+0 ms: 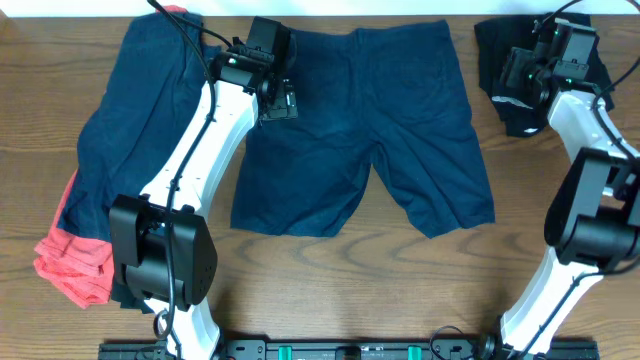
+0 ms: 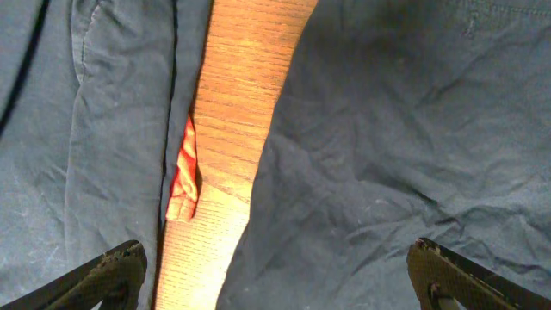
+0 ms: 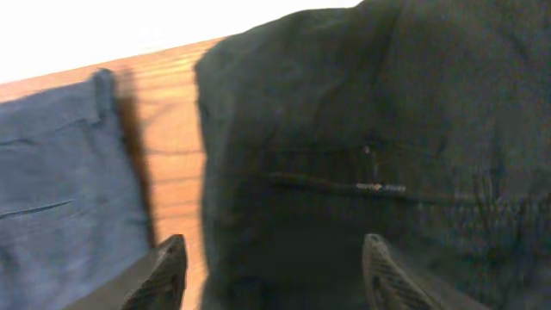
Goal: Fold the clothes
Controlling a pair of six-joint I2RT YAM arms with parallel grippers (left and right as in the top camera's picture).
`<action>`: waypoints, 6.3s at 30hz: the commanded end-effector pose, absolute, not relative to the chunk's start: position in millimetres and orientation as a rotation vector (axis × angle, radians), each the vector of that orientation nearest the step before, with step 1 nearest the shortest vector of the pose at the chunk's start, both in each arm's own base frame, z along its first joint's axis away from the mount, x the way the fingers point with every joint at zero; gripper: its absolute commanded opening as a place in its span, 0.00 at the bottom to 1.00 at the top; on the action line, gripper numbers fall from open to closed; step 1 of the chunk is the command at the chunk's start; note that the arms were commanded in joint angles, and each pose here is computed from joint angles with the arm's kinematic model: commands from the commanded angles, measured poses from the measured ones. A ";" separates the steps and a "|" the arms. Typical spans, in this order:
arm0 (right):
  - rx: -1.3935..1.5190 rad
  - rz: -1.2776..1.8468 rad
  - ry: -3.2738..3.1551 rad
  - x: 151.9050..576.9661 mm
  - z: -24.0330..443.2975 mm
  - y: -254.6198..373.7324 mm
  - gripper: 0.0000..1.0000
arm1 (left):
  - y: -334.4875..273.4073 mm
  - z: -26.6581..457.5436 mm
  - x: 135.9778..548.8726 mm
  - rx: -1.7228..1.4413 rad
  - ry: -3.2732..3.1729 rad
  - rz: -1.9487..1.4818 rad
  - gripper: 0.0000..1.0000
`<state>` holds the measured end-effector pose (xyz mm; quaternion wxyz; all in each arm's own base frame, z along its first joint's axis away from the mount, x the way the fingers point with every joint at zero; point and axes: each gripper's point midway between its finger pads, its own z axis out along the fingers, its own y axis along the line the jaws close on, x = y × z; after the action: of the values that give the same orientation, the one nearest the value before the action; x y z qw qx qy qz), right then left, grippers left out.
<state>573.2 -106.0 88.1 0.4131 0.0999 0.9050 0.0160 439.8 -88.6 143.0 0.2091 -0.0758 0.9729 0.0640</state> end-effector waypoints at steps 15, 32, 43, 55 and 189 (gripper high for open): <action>0.261 -0.017 2.410 568.6 -24.8 -139.8 0.73 | -86.4 133.7 438.7 -0.230 2.727 0.191 0.98; 0.264 -0.034 2.438 555.8 -37.0 -166.9 0.75 | -86.8 134.1 439.9 -0.237 2.722 0.186 0.98; 0.187 -0.071 2.309 584.5 -11.0 -163.7 0.75 | -88.1 135.6 444.1 -0.244 2.703 0.175 0.98; 0.113 -0.046 2.264 618.9 46.0 -151.9 0.88 | -92.2 134.8 443.8 -0.237 2.712 0.142 0.98; -0.491 0.447 2.475 523.3 236.5 116.8 0.98 | -89.1 29.4 508.0 0.065 2.820 -0.029 0.06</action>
<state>525.4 108.8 250.0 0.3030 -0.1898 0.9207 0.1566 506.6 -118.2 4.7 0.1463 0.0581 0.9855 -0.0627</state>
